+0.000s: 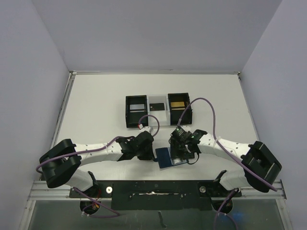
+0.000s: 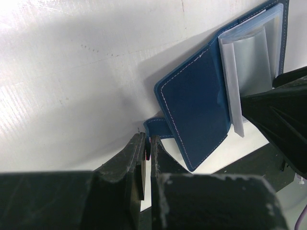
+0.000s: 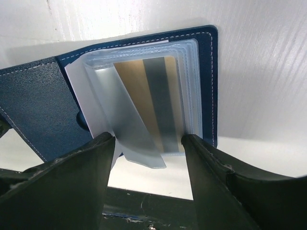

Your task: Take the credit cards out of the card holder

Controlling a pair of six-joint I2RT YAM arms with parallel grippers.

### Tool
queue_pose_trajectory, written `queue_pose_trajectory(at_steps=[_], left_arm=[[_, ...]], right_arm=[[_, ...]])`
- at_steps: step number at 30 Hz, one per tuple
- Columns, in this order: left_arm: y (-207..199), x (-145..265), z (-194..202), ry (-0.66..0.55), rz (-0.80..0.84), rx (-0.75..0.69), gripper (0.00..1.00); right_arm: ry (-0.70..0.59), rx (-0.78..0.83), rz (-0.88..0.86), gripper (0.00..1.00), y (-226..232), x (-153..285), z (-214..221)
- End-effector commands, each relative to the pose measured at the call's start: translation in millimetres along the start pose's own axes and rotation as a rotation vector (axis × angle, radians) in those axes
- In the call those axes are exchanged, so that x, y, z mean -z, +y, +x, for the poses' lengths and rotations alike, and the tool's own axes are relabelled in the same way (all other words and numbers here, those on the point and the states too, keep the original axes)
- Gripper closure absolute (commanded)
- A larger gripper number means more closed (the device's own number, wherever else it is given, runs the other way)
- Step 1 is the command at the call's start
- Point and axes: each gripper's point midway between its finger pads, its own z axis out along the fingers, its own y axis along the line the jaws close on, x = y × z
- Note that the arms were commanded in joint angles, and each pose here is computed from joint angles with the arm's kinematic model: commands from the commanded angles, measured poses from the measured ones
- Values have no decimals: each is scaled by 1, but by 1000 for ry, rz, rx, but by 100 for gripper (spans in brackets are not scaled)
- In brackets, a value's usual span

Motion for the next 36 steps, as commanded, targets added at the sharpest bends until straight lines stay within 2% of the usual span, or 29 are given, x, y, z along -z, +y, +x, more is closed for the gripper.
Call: queue_pose_trajectory(at_steps=[1,14,23,30,36], left_arm=[[-14,5,-8,-23,46,-8,100],[-16,5,-9,-22,49,-8,100],[-16,4,-8,-18,48,-11,100],[-17,4,-9,-18,49,-12,100],[-17,2,-8,-11,45,-15,100]], right_arm=[[-24,-7,38,38,1,-2,-5],[-102,0,79,32,5,20,-20],[-69,8,64,32,8,9,-12],[-40,20,52,36,12,-2,-7],[-28,38,73,31,13,-4,-5]])
